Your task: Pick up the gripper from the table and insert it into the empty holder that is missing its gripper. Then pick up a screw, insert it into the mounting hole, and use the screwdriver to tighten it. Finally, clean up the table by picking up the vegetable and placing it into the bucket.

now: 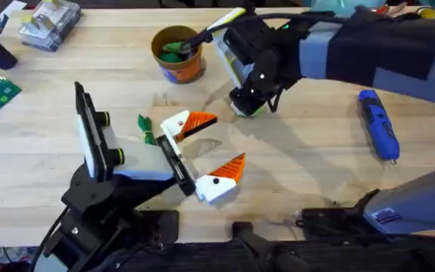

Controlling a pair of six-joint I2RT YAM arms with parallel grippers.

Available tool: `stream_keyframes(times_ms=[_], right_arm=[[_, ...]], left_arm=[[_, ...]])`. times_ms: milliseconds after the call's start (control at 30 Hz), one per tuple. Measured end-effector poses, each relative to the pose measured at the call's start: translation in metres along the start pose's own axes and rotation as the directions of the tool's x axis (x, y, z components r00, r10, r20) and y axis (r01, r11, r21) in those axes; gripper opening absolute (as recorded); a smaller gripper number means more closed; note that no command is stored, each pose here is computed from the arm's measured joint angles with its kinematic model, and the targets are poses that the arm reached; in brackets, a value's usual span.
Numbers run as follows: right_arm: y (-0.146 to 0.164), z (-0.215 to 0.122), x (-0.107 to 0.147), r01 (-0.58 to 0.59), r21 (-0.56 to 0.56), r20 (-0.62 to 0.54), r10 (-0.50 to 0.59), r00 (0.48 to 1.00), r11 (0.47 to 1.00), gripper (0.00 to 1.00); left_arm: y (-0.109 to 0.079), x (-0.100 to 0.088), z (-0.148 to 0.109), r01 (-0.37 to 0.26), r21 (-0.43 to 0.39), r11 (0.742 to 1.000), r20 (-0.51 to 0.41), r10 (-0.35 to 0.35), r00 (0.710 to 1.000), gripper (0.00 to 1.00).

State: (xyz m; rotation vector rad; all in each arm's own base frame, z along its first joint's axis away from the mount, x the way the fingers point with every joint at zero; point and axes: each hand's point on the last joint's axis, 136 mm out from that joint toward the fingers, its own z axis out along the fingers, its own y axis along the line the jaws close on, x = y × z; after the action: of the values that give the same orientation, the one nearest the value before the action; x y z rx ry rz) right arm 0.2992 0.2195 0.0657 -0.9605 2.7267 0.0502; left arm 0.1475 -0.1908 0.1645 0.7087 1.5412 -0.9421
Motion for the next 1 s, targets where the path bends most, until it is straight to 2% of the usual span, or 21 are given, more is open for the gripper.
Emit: stream_keyframes(times_ms=[400,733,1000], right_arm=[[0.004,-0.079,-0.028,0.000,-0.043,0.132,0.005,0.991,0.999,0.007],[0.005,-0.076,-0.014,0.001,-0.047,0.070,0.003,0.998,0.999,0.007],[0.006,-0.056,0.001,-0.011,-0.049,-0.032,0.010,0.999,0.999,0.007]], left_arm=[[0.000,0.000,0.000,0.000,0.000,1.000,0.000,0.000,1.000,0.990],[0.000,0.000,0.000,0.000,0.000,1.000,0.000,0.000,1.000,0.990],[0.000,0.000,0.000,0.000,0.000,1.000,0.000,0.000,1.000,0.990]])
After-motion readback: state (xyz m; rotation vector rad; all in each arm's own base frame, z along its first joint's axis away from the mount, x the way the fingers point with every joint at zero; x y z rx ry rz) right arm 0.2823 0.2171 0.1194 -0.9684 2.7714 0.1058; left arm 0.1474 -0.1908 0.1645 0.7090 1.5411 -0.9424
